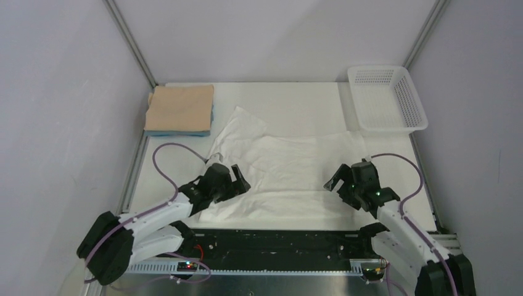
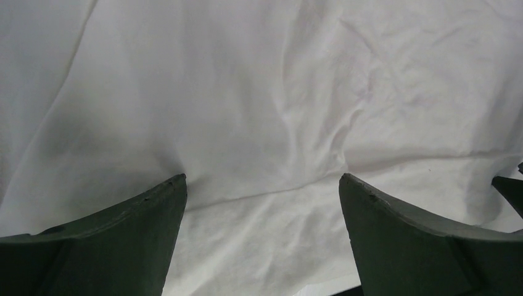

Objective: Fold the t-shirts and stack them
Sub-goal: Fold the flattened tshirt in 1/3 of the way, then grab the side of the flattened tshirt furthest away from the robot with both arms, then fold the other side of the tshirt into a rectangle

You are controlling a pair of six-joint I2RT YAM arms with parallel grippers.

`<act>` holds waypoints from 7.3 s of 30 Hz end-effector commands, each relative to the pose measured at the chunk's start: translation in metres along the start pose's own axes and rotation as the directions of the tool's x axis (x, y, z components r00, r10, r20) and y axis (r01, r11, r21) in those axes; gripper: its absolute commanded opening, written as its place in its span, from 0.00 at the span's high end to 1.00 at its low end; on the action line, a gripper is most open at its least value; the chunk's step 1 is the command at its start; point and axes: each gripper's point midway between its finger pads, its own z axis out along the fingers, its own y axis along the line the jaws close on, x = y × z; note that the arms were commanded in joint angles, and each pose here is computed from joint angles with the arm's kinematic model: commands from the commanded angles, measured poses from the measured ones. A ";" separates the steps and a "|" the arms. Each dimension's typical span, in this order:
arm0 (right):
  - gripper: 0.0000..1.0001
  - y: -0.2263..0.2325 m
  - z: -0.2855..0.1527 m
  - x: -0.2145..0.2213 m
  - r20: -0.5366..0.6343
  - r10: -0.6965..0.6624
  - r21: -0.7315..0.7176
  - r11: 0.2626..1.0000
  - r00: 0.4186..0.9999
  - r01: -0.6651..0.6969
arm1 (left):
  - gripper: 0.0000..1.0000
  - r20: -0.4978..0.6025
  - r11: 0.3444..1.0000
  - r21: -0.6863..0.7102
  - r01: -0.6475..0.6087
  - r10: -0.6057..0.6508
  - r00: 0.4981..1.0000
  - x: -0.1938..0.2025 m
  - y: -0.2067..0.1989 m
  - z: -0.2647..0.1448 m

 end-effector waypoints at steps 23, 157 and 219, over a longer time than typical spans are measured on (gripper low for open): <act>0.01 0.047 -0.063 -0.117 0.398 -0.147 0.096 0.988 0.905 0.118 | 0.00 0.209 0.969 -0.213 -0.127 0.172 0.963 -0.147 -0.046 -0.051; 1.00 0.058 0.044 -0.176 0.196 -0.286 0.525 0.838 0.938 0.146 | 1.00 0.121 0.900 -0.339 -0.273 0.330 0.936 -0.182 -0.062 0.011; 0.01 -0.045 -0.084 -0.118 0.364 -0.085 0.455 0.885 0.927 -0.098 | 0.00 0.019 0.966 -0.021 -0.256 0.257 0.966 0.005 -0.020 -0.125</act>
